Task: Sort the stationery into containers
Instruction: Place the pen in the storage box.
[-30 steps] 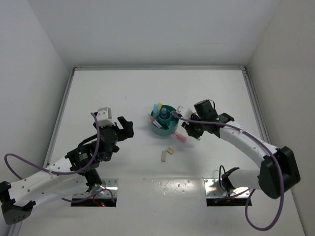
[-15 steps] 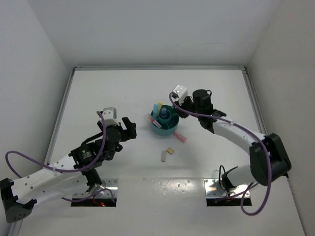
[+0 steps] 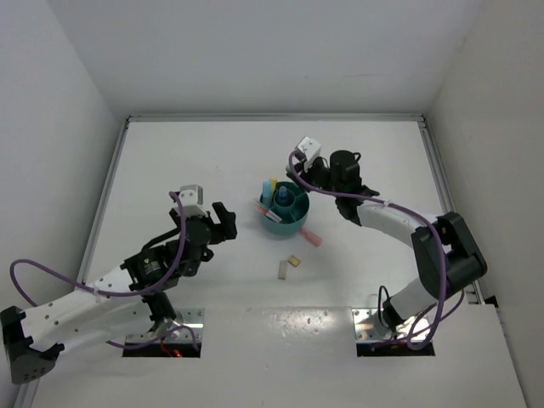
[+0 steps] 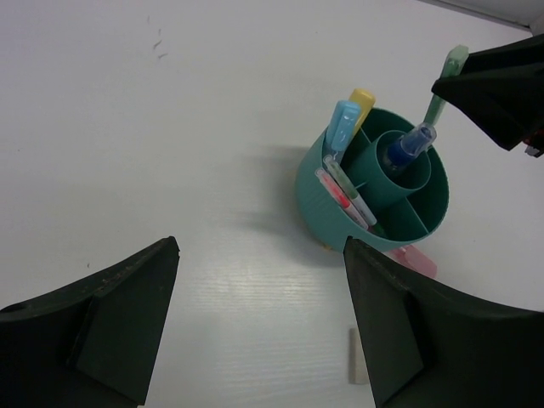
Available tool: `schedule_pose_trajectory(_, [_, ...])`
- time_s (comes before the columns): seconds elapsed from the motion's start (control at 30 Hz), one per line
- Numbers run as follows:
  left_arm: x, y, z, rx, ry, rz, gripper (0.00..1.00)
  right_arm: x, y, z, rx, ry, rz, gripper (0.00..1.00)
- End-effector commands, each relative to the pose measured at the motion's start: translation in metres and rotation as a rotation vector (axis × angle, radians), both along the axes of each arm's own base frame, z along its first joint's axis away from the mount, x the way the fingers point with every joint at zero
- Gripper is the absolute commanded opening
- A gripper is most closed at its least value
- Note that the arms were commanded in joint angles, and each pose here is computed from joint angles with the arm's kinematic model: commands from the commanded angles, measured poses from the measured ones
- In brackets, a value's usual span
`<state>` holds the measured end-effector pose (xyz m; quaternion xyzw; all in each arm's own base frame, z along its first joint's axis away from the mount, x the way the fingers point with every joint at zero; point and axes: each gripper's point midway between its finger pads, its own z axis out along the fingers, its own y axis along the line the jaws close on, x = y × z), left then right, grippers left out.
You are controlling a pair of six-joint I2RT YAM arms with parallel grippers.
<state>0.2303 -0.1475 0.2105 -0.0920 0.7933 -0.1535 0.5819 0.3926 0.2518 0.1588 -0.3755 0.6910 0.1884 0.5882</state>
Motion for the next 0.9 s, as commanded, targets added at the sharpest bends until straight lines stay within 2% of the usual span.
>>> schedule_pose_trajectory(0.0, [0.004, 0.0, 0.001, -0.003, -0.012, 0.012, 0.84, 0.012, 0.013, 0.023, 0.065, -0.057, 0.031, 0.0])
schedule_pose_trajectory(0.23, [0.003, 0.002, -0.001, -0.003, -0.012, 0.012, 0.84, 0.026, 0.023, -0.009, 0.071, 0.028, 0.029, 0.02])
schedule_pose_trajectory(0.37, [0.002, 0.003, -0.002, -0.005, -0.014, 0.012, 0.84, 0.026, 0.023, -0.01, 0.071, 0.029, 0.029, 0.29])
schedule_pose_trajectory(0.4, [0.002, 0.003, -0.002, -0.005, -0.014, 0.012, 0.84, 0.023, 0.02, -0.019, 0.06, 0.046, 0.02, 0.42])
schedule_pose_trajectory(0.5, [0.002, 0.002, -0.004, 0.004, -0.007, 0.012, 0.84, 0.019, 0.016, -0.006, 0.074, 0.013, 0.012, 0.49])
schedule_pose_trajectory(0.6, [0.002, 0.002, -0.005, 0.004, -0.007, 0.012, 0.84, 0.017, 0.012, 0.01, 0.087, -0.021, -0.006, 0.49])
schedule_pose_trajectory(0.67, [0.002, 0.002, -0.005, 0.004, -0.007, 0.012, 0.84, 0.016, 0.009, 0.023, 0.094, -0.04, -0.016, 0.46])
schedule_pose_trajectory(0.7, [0.003, 0.002, -0.001, -0.004, -0.013, 0.012, 0.84, 0.012, 0.004, 0.032, 0.085, -0.049, -0.028, 0.35])
schedule_pose_trajectory(0.77, [0.003, -0.001, 0.001, -0.014, -0.015, 0.002, 0.77, 0.016, -0.01, 0.05, 0.072, -0.06, -0.11, 0.09])
schedule_pose_trajectory(0.8, [0.003, -0.004, 0.002, -0.024, -0.016, -0.011, 0.6, 0.006, -0.022, 0.055, 0.021, -0.045, -0.131, 0.0])
schedule_pose_trajectory(0.87, [0.002, -0.011, 0.002, -0.046, -0.017, -0.039, 0.29, -0.003, -0.038, 0.063, -0.083, -0.058, -0.128, 0.0])
